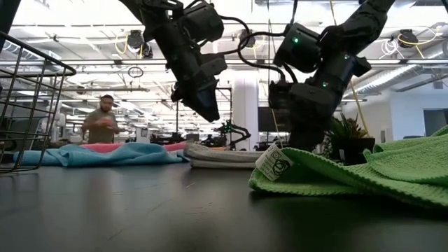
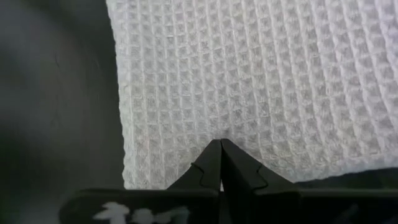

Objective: Fold microfiber towels
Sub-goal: Fold the gray microfiber cloth

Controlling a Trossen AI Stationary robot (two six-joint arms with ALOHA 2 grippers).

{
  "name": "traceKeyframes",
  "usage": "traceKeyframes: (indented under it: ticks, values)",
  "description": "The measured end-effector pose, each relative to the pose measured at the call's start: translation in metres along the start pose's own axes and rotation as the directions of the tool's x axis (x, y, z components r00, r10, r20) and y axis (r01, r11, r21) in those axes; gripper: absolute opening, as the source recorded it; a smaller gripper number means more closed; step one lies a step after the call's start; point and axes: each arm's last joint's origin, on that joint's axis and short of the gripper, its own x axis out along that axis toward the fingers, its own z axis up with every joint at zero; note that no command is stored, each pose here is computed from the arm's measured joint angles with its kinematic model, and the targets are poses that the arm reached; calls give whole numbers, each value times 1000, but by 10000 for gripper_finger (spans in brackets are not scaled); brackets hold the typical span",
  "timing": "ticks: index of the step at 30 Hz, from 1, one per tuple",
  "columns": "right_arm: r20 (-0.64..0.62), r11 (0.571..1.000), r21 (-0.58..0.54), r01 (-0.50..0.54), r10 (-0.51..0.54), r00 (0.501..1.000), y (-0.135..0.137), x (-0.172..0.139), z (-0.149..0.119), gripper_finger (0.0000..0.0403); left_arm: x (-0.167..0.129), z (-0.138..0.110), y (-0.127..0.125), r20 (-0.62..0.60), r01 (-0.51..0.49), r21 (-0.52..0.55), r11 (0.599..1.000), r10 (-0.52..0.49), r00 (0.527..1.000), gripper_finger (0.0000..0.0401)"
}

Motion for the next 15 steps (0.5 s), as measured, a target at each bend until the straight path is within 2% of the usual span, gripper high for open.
traceKeyframes:
  ticks: [4,8,10,15]
  values:
    - [-80,999,-39,25,-28,996,-2,-7,-8,0,0,0,0,0,0,0,1000,0,1000,118]
    - [-106,998,-53,31,-36,994,-2,-20,-12,0,0,0,0,0,0,0,1000,0,1000,118]
    - [-75,999,-49,22,-26,997,-1,-27,-11,0,0,0,0,2,1,0,1000,-1,1000,118]
    - [113,999,-41,-35,40,993,7,-54,4,0,0,7,-2,77,22,13,1000,-23,997,117]
